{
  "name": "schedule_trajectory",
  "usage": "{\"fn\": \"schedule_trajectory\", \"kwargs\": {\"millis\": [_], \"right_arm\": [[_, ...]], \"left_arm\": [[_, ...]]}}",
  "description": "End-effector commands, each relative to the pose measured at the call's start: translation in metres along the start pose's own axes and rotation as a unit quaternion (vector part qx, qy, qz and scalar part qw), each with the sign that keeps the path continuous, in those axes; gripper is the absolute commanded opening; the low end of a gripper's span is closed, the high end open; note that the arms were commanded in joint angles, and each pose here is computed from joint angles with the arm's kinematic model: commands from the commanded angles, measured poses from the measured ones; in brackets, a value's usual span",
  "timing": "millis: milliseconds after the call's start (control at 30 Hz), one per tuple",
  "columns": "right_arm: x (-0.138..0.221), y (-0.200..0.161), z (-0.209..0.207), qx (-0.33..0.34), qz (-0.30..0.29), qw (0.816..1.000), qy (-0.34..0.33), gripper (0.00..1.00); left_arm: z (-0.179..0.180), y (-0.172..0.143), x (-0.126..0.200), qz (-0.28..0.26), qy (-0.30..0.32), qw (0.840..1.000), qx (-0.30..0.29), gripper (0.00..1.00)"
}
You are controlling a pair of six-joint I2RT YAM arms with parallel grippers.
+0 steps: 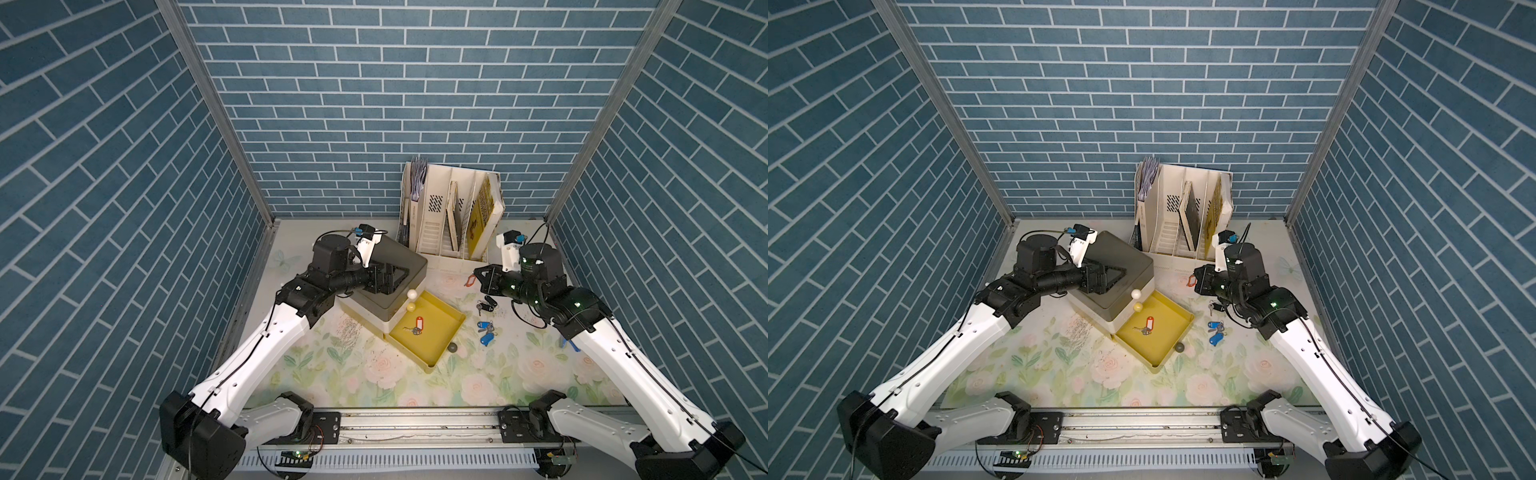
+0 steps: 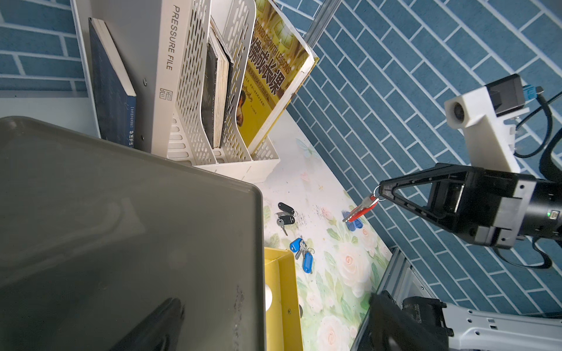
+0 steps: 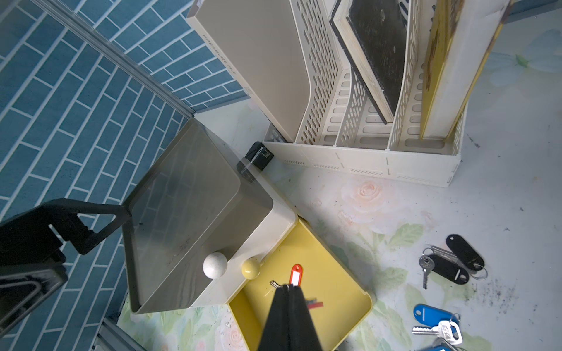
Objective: Take the keys out of the drawer
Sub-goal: Place the key at the center of the board.
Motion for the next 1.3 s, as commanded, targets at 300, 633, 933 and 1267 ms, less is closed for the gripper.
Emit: {"fn": "schedule_trajectory", "kwargs": {"millis": [300, 633, 933, 1267], "right_arm": [[0.016, 0.010, -0.012, -0.039, -0.069, 0.997, -0.026, 0.00], [0.017, 0.004, -0.019, -0.053, -0.074, 0.995, -0.039, 0.00], [0.015, -0.002, -0.023, -0.055, -0.063, 0.995, -0.050, 0.00], [0.012, -0.023, -0.038, -0.057, -0.014, 0.994, -0.094, 0.00]], "left_arm": [[-0.010, -0.011, -0.015, 0.022, -0.022, 0.999, -0.011, 1.00], [-0.015, -0.015, -0.021, 0.031, -0.028, 0.999, -0.017, 1.00], [-0.019, -0.021, -0.029, 0.047, -0.035, 0.998, -0.023, 1.00], [-0.029, -0.031, -0.039, 0.069, -0.042, 0.996, -0.039, 1.00]]}}
Point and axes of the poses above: each gripper's point midway between its finger pads, its own x axis back along the fingers, its own z axis along the line the jaws close on, y = z × x, the point moved 5 cm from there along x, back along the fingers, and after that the axes turned 4 degrees about x, right-handed, at the moved point
